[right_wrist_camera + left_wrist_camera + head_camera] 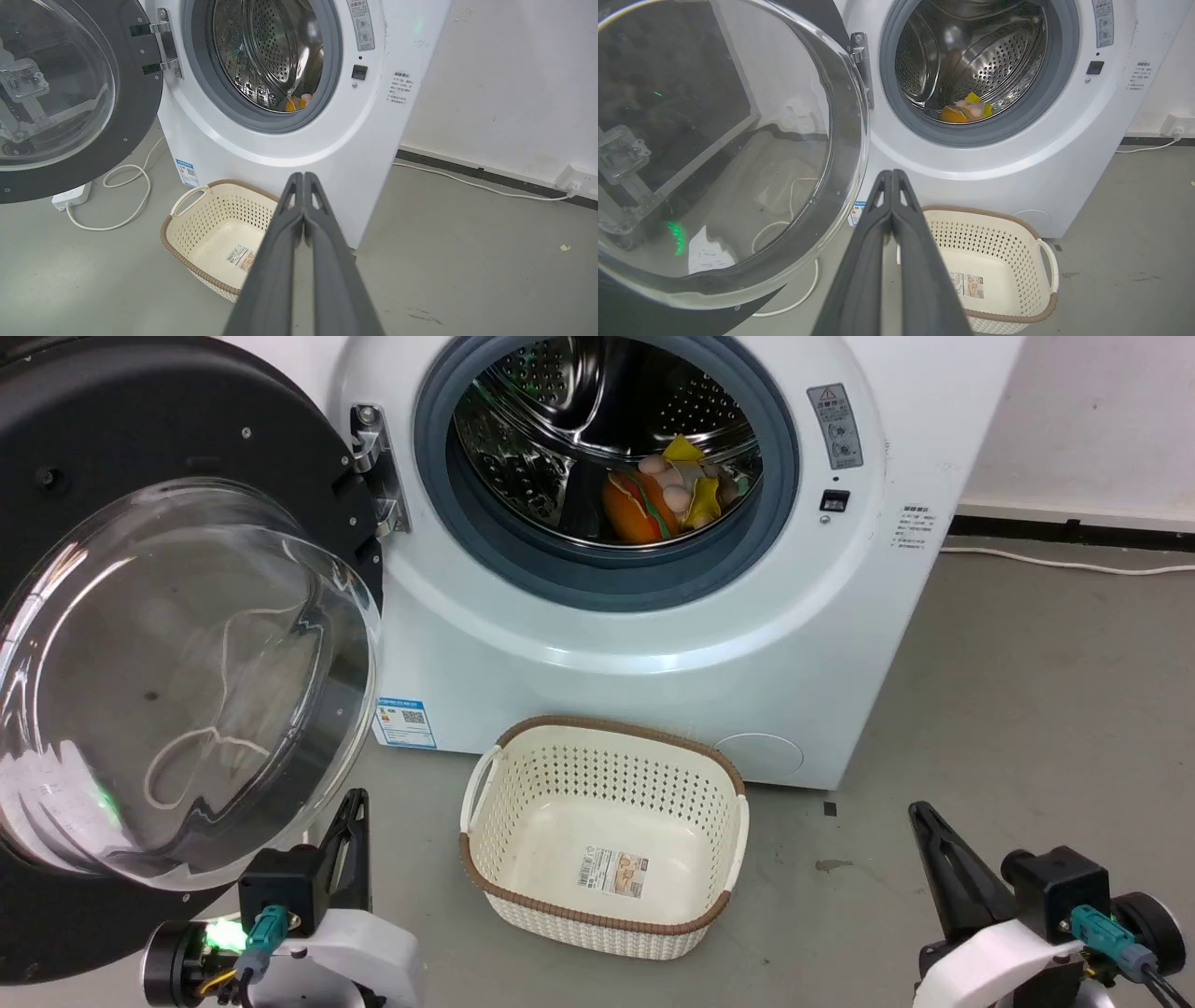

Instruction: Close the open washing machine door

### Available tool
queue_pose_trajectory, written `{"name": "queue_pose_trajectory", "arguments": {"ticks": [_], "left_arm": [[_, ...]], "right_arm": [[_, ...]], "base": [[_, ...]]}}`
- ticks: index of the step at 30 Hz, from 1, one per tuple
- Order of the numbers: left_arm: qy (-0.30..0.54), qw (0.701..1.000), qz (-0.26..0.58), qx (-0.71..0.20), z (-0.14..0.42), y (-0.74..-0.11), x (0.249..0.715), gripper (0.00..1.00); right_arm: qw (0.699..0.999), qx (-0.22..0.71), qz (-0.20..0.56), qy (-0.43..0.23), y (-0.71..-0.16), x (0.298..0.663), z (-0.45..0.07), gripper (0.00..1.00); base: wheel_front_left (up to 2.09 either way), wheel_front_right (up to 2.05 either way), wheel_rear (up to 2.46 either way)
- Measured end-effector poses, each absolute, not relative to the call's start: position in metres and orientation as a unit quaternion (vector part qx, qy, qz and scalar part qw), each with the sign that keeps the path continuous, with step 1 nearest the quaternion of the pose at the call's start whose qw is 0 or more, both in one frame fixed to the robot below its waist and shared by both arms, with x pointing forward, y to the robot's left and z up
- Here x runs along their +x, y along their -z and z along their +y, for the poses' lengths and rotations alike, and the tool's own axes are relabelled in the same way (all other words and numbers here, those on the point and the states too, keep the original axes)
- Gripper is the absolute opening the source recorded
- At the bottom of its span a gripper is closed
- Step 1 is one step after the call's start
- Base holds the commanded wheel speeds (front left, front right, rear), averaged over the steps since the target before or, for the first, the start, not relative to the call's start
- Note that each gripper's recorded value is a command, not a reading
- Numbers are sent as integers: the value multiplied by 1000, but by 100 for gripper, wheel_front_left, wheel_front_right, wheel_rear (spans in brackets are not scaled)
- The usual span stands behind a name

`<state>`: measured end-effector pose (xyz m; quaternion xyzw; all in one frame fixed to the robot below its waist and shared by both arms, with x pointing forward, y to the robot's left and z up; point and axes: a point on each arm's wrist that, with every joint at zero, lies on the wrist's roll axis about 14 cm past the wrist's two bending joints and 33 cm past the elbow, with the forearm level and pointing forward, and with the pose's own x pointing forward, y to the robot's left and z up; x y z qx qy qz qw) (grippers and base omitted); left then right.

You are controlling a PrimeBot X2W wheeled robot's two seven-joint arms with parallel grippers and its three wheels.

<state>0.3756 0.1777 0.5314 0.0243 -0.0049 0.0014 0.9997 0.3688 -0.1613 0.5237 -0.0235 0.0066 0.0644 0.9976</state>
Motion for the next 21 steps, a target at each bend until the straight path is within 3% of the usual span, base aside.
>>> {"name": "queue_pose_trajectory", "arguments": {"ticks": [17, 18, 21], "left_arm": [[-1, 1000, -5, 24, 178, -531, 376, 0], [-1, 1000, -5, 24, 178, -531, 376, 100], [0, 1000, -5, 24, 177, -531, 376, 100]], "right_arm": [[998, -23, 7, -64, -524, 369, -161, 0], [998, -23, 7, -64, -524, 369, -161, 100], [998, -23, 7, -64, -524, 369, -162, 100]], "base": [[0, 0, 0], [0, 0, 0], [0, 0, 0]]}}
